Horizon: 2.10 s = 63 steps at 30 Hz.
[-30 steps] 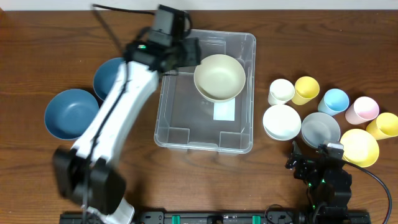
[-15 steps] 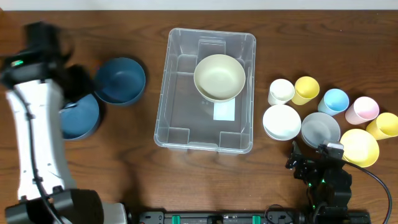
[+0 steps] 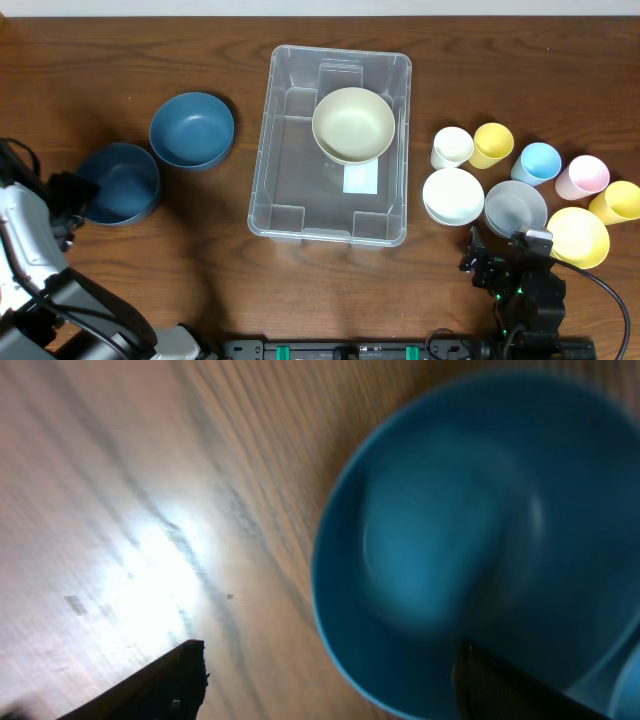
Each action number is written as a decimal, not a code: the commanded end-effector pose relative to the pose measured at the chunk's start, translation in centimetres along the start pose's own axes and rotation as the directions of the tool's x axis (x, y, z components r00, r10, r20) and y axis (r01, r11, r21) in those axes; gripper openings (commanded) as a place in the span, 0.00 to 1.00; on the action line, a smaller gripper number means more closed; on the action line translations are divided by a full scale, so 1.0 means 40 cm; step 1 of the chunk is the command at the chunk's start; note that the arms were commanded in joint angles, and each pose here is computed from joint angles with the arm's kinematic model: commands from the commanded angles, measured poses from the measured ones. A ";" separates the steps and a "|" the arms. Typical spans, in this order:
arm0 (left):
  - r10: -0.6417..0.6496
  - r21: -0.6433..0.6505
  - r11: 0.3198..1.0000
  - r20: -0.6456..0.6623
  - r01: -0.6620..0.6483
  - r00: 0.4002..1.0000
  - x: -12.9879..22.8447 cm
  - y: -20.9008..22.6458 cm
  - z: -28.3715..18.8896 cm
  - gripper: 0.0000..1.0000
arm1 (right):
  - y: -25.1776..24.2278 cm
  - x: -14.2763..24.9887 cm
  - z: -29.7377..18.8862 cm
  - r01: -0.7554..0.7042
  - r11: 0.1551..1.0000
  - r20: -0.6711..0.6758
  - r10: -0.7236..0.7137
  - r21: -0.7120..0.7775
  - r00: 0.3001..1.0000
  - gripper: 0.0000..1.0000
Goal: Pack container
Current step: 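Move the left gripper back and grasp the rim of the front blue bowl, then carry the blue bowl and set it into the beige bowl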
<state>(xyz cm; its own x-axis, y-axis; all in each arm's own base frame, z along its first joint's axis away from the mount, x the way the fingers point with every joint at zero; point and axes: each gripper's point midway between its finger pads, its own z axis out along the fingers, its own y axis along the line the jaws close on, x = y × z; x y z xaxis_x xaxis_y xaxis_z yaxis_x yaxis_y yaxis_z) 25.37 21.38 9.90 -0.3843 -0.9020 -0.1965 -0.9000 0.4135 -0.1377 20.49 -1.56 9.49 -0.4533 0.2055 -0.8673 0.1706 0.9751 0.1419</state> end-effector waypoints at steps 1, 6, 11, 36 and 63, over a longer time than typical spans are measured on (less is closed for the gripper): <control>0.006 -0.023 1.000 -0.031 -0.006 1.000 0.030 0.019 0.054 0.78 | -0.008 -0.002 0.000 0.006 1.000 0.006 -0.006 0.016 1.000 0.99; -0.009 -0.052 0.999 -0.056 0.006 0.998 0.059 0.044 0.129 0.74 | -0.008 -0.002 0.000 0.006 1.000 0.006 -0.006 0.016 1.000 0.99; -0.009 -0.047 0.999 -0.048 0.006 0.999 0.051 0.040 0.137 0.27 | -0.008 -0.002 0.000 0.006 1.000 0.006 -0.006 0.016 1.000 0.99; 0.239 0.293 0.877 0.421 -0.380 0.875 0.116 -0.209 -0.449 0.06 | -0.008 -0.002 0.000 0.006 1.000 0.006 -0.006 0.016 1.000 0.99; 0.807 0.455 0.199 0.426 -0.868 0.409 0.765 -0.815 -0.173 0.12 | -0.008 -0.002 0.000 0.006 1.000 0.006 -0.006 0.016 1.000 0.99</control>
<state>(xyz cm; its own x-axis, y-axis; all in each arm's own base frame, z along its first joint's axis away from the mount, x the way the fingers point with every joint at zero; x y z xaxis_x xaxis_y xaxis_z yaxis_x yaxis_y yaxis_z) 41.62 -19.27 14.30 -0.8124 -0.0035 -0.5831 0.2074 0.9329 -0.2945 20.49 -1.56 9.49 -0.4533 0.2055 -0.8673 0.1706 0.9751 0.1419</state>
